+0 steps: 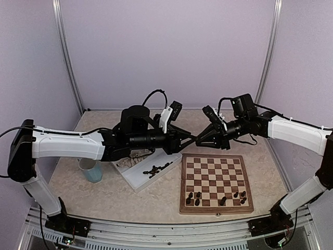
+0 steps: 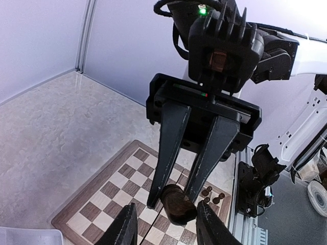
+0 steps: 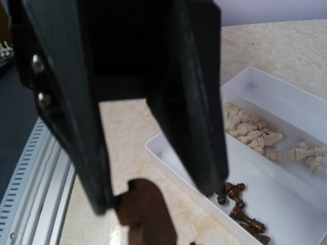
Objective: Set up the chess pieces on the board
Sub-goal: Pass from the right arm to the left, then place the knight at b8, then pick up the chess pile from the storage box.
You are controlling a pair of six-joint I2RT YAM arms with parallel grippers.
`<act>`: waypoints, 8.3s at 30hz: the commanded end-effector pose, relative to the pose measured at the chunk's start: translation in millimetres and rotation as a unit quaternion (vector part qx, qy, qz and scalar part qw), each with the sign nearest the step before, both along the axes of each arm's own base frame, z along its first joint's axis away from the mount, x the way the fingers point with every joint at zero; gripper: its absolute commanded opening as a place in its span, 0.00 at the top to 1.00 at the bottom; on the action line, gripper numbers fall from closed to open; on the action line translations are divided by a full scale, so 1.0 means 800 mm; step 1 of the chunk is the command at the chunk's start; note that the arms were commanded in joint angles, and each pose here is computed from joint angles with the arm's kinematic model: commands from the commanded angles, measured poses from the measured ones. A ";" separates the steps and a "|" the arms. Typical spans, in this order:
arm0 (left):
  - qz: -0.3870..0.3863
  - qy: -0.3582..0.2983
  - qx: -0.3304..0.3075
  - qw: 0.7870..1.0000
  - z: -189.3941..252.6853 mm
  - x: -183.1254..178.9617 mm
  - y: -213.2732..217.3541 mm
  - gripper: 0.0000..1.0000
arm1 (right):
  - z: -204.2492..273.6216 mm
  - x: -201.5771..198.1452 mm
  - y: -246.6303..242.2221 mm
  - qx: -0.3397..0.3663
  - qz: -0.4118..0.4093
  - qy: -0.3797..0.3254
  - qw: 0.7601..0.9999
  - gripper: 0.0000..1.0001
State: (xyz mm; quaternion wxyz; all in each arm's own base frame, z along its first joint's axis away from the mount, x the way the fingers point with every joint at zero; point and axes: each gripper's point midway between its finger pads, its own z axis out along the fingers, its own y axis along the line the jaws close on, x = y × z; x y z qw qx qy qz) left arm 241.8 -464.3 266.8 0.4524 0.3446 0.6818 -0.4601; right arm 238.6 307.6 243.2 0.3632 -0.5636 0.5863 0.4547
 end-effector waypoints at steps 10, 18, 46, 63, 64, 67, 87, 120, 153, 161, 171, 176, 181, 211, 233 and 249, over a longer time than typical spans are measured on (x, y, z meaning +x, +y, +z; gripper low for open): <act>-0.027 0.004 -0.007 1.000 0.004 -0.002 -0.024 0.78 | 0.002 0.001 0.000 0.009 0.001 0.004 1.000 0.92; -0.018 -0.018 0.021 0.999 0.011 -0.004 -0.036 0.83 | -0.025 0.025 -0.046 -0.062 -0.052 -0.036 0.996 0.52; -0.224 -0.092 0.273 0.931 -0.159 -0.170 -0.223 0.84 | -0.052 0.139 -0.254 -0.058 -0.335 0.020 0.940 0.43; -0.198 -0.103 0.312 0.923 -0.222 -0.177 -0.239 0.83 | -0.058 0.134 -0.249 -0.052 -0.319 0.036 0.946 0.43; -0.196 -0.102 0.313 0.924 -0.223 -0.177 -0.239 0.83 | -0.058 0.133 -0.248 -0.052 -0.318 0.036 0.946 0.43; -0.193 -0.103 0.312 0.924 -0.225 -0.175 -0.241 0.83 | -0.059 0.133 -0.248 -0.052 -0.317 0.037 0.946 0.43; -0.193 -0.097 0.310 0.926 -0.237 -0.176 -0.246 0.79 | -0.062 0.130 -0.246 -0.050 -0.306 0.044 0.950 0.43; -0.191 -0.111 0.282 0.934 -0.204 -0.175 -0.251 0.66 | -0.059 0.127 -0.244 -0.046 -0.301 0.045 0.952 0.43; -0.213 -0.089 0.281 0.932 -0.228 -0.187 -0.259 0.66 | -0.059 0.126 -0.244 -0.048 -0.298 0.043 0.952 0.43; -0.211 -0.084 0.288 0.930 -0.239 -0.186 -0.259 0.63 | -0.060 0.125 -0.243 -0.048 -0.296 0.043 0.953 0.44; -0.207 -0.084 0.288 0.931 -0.237 -0.182 -0.258 0.77 | -0.061 0.125 -0.242 -0.048 -0.295 0.045 0.953 0.44; -0.199 -0.087 0.290 0.932 -0.232 -0.178 -0.256 0.82 | -0.061 0.125 -0.242 -0.047 -0.294 0.046 0.953 0.44; -0.191 -0.087 0.294 0.933 -0.227 -0.172 -0.250 0.84 | -0.060 0.125 -0.242 -0.046 -0.294 0.045 0.954 0.44; -0.181 -0.098 0.251 0.946 -0.174 -0.172 -0.253 0.68 | -0.060 0.124 -0.241 -0.043 -0.290 0.050 0.955 0.44; 0.044 -0.027 0.369 0.928 -0.153 -0.026 -0.013 0.63 | -0.056 0.120 -0.240 -0.044 -0.284 0.035 0.957 0.44; 0.183 0.112 0.450 0.867 -0.204 0.053 0.197 0.64 | -0.041 0.141 -0.220 -0.072 -0.244 0.033 0.967 0.50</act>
